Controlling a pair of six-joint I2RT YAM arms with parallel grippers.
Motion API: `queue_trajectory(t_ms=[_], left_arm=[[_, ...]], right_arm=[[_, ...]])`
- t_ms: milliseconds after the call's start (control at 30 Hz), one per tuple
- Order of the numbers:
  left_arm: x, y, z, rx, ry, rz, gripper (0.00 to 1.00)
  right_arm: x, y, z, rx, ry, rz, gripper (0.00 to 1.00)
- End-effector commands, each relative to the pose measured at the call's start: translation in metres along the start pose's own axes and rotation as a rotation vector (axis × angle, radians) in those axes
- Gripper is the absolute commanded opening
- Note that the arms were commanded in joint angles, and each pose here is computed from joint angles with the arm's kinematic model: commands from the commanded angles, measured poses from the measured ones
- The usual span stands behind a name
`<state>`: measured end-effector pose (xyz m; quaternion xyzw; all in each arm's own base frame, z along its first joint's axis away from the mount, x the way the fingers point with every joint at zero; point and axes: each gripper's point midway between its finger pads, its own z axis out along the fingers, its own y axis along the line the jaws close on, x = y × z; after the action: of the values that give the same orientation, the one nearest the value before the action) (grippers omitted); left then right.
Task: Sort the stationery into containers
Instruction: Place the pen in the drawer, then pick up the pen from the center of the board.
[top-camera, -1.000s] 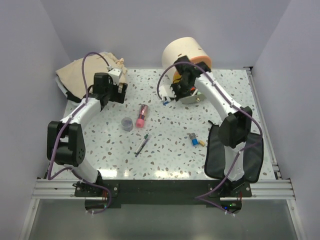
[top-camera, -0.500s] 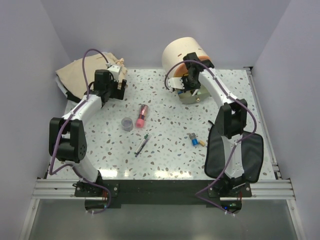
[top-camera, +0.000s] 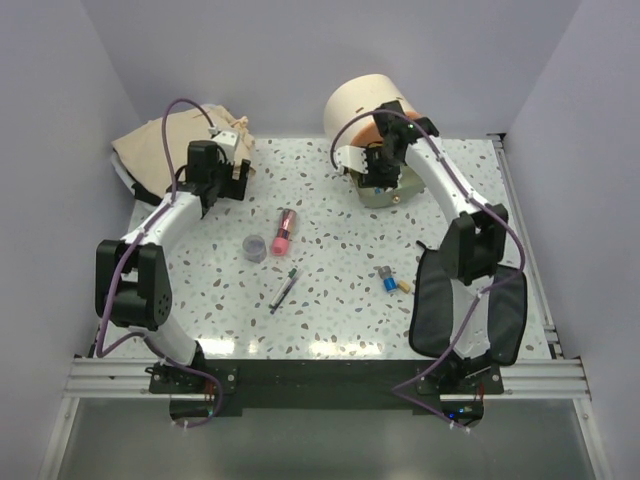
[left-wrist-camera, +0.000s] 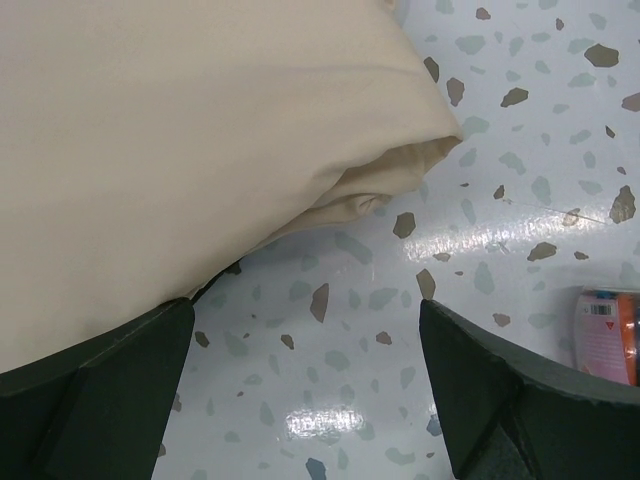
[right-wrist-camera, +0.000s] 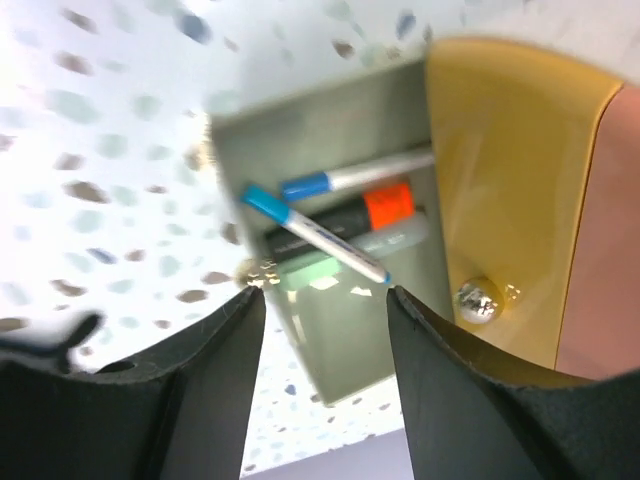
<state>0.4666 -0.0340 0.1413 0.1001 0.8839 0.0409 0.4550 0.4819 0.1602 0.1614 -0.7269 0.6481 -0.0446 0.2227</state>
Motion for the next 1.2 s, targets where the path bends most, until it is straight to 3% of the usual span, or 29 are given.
queue_trajectory(t_ms=[0, 100, 367, 600, 1167], left_arm=[[-0.018, 0.009, -0.014, -0.052, -0.061, -0.063, 1.0], [-0.015, -0.003, -0.012, 0.01, -0.05, -0.092, 1.0], [-0.004, -0.015, -0.014, 0.066, -0.02, -0.115, 1.0], [0.004, -0.009, -0.02, 0.032, -0.02, -0.111, 0.99], [0.016, -0.014, -0.027, 0.019, -0.011, -0.051, 0.99]], right_arm=[[-0.091, 0.083, -0.044, -0.149, -0.268, -0.141, 0.55], [-0.127, 0.128, -0.009, -0.258, -0.324, -0.269, 0.54], [-0.199, 0.174, 0.038, -0.413, -0.422, -0.412, 0.49], [-0.213, 0.213, 0.058, -0.493, -0.433, -0.534, 0.45], [-0.216, 0.246, 0.101, -0.568, -0.403, -0.556, 0.34]])
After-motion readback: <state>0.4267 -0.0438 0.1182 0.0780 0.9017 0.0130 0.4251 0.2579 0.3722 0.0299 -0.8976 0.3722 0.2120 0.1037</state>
